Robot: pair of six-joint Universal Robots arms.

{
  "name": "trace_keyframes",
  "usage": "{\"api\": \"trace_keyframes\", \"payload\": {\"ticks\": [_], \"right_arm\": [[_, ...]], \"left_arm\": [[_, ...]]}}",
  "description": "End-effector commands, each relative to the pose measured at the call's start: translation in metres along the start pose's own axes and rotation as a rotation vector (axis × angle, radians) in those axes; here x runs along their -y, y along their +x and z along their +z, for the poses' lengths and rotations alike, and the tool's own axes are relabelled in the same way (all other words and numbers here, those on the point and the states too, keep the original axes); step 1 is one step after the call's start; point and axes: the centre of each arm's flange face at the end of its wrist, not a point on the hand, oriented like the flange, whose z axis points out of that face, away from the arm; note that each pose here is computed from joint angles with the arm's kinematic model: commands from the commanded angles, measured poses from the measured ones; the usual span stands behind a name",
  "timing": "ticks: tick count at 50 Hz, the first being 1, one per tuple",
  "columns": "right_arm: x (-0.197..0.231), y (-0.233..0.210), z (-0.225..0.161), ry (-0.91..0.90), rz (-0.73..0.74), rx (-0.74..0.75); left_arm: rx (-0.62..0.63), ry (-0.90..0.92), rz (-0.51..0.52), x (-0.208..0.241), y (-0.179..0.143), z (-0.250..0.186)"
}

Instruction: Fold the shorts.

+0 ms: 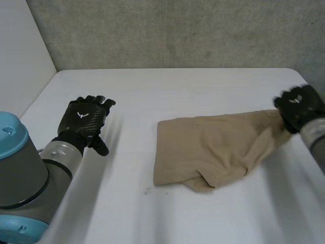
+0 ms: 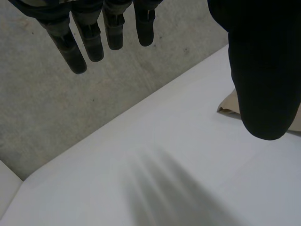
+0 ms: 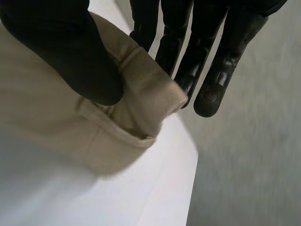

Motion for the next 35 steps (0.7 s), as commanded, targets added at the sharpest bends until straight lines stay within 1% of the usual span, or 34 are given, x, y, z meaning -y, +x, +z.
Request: {"api": "trace_keyframes", "payload": {"ticks": [1,3,5,8,9,13,16,18,21,22,23,24,25,27,28,29,30,31,32,33,34,35], "right_arm": [[0.094,-0.073,-0.034,0.337,-0.055,0.205],[0.105,-0.104,-0.047,0.405,-0.072,0.305],[0.113,-0.149,-0.074,0.502,-0.109,0.476],[0.111,-0.172,-0.089,0.544,-0.126,0.579],[0.106,-0.186,-0.095,0.544,-0.132,0.634],[0.097,-0.2,-0.1,0.516,-0.128,0.693],[0.1,-0.194,-0.099,0.519,-0.117,0.684],[0.109,-0.185,-0.103,0.545,-0.099,0.661],[0.125,-0.164,-0.105,0.572,-0.036,0.615],[0.131,-0.154,-0.105,0.58,0.001,0.595],[0.139,-0.134,-0.102,0.574,0.098,0.558],[0.144,-0.113,-0.096,0.551,0.223,0.52],[0.146,-0.103,-0.093,0.537,0.288,0.502],[0.146,-0.089,-0.086,0.499,0.407,0.477],[0.143,-0.081,-0.081,0.459,0.51,0.469],[0.141,-0.077,-0.077,0.435,0.551,0.467],[0.138,-0.075,-0.074,0.409,0.583,0.467],[0.135,-0.074,-0.071,0.379,0.607,0.468],[0.125,-0.077,-0.066,0.311,0.619,0.478],[0.119,-0.08,-0.063,0.273,0.615,0.488],[0.114,-0.084,-0.06,0.241,0.608,0.499],[0.109,-0.09,-0.057,0.208,0.597,0.51]], "left_arm": [[0.003,0.023,-0.001,0.007,-0.001,-0.004],[0.004,0.026,-0.002,0.008,-0.001,-0.004],[0.004,0.027,-0.002,0.008,-0.001,-0.004],[0.004,0.026,-0.002,0.008,-0.001,-0.005],[0.004,0.027,-0.002,0.008,-0.001,-0.005],[0.003,0.026,-0.002,0.008,-0.001,-0.005],[0.002,0.04,0.0,0.012,-0.001,-0.004],[0.006,0.057,0.0,0.016,-0.002,-0.002],[0.011,0.084,-0.002,0.024,-0.003,0.002],[0.013,0.104,-0.003,0.03,-0.003,0.004],[0.013,0.118,-0.002,0.035,-0.003,0.005],[0.01,0.128,-0.003,0.038,-0.002,0.006],[0.005,0.139,-0.003,0.041,0.0,0.007],[-0.016,0.175,-0.005,0.052,0.008,0.008],[-0.025,0.183,-0.008,0.054,0.011,0.008],[-0.039,0.187,-0.012,0.056,0.016,0.009],[-0.074,0.189,-0.021,0.056,0.028,0.01],[-0.097,0.188,-0.026,0.056,0.037,0.011],[-0.119,0.188,-0.031,0.056,0.045,0.01],[-0.143,0.188,-0.037,0.056,0.054,0.01],[-0.18,0.176,-0.049,0.054,0.069,0.009],[-0.189,0.162,-0.053,0.05,0.074,0.01]]}}
